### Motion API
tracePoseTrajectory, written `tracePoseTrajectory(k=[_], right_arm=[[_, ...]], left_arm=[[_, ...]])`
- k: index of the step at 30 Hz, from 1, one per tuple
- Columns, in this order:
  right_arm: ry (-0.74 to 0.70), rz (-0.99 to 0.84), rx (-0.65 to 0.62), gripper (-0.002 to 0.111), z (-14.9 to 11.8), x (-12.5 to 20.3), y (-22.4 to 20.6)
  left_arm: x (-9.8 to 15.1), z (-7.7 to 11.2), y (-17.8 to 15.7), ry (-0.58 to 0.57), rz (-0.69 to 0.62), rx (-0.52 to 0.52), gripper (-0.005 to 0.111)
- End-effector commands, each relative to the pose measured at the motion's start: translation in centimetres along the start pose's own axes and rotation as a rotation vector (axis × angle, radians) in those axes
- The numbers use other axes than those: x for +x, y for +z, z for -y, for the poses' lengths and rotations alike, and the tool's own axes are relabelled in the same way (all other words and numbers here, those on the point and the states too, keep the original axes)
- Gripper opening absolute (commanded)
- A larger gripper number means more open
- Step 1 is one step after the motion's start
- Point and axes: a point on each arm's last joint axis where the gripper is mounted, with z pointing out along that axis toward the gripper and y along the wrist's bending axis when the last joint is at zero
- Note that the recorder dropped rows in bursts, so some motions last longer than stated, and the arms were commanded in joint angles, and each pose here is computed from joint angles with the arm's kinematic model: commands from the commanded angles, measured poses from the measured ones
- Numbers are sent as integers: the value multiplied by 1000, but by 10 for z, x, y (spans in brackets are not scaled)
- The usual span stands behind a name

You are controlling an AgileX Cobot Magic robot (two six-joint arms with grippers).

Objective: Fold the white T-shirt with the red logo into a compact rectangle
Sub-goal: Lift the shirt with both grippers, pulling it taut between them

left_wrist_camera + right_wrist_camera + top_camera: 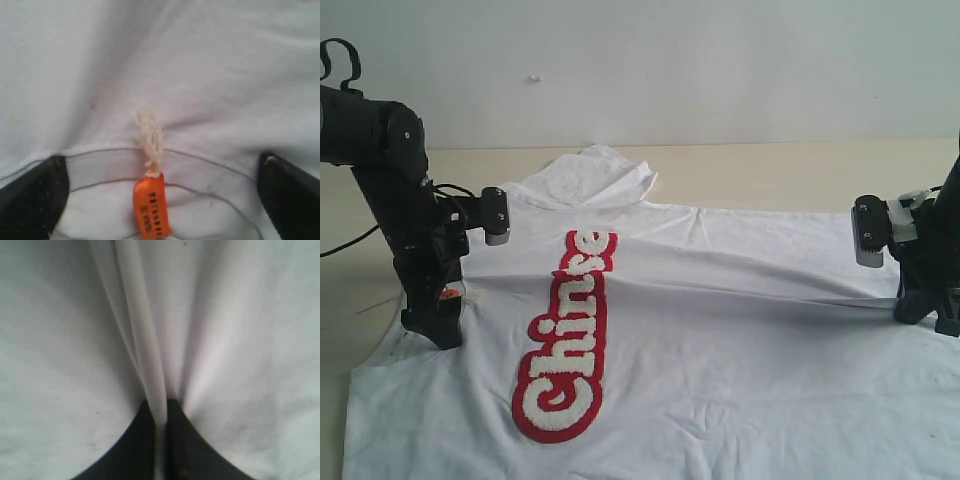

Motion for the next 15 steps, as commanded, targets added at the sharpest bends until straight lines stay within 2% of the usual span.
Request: tracePoseTrajectory(k=[1,3,5,7,10,11,15], right_arm=[[-10,-14,0,0,-1,3,6],[-11,-14,0,0,-1,3,6],[-11,-14,0,0,-1,3,6],[-11,-14,0,0,-1,3,6],[-11,-14,0,0,-1,3,6],[-11,-14,0,0,-1,3,6],[-10,-15,-6,0,-1,3,6]], left_arm=[[24,7,46,20,-164,125,105],[25,6,46,37,-176,124,101],[26,6,46,47,-185,123,89],[26,6,46,50,-186,118,63],[26,4,46,41,-180,105,8],[26,4,46,42,-180,105,1],[26,6,45,37,-196,116,4]])
